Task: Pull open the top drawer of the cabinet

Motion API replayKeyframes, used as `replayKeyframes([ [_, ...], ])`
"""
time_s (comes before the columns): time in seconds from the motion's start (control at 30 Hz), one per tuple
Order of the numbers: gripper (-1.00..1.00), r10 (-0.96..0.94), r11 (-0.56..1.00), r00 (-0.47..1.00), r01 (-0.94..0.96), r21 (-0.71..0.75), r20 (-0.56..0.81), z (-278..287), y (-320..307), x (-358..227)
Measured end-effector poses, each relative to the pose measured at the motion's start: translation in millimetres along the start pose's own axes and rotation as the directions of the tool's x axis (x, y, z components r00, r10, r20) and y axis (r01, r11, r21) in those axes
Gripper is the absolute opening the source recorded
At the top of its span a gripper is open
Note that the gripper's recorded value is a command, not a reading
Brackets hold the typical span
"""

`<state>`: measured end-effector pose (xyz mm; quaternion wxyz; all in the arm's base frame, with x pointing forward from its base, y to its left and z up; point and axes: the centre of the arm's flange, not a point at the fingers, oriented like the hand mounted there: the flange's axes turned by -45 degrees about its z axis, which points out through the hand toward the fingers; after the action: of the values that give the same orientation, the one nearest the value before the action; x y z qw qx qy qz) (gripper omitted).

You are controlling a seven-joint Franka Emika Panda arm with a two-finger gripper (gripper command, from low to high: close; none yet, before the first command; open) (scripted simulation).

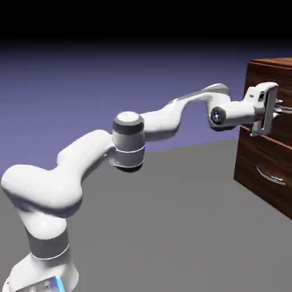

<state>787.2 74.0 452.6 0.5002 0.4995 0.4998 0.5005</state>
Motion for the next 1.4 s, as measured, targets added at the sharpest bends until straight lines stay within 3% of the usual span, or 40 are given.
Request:
replayKeyframes([
  [0.57,-1.00,0.000,1.000,1.000,0.000,0.001,0.000,-84,0,0],
  [1.2,-1.00,0.002,1.000,1.000,-0.002,-0.007,0.000,-248,2,0],
  [1.4,-1.00,0.003,1.000,1.000,-0.003,-0.018,-0.002,-240,7,-1],
])
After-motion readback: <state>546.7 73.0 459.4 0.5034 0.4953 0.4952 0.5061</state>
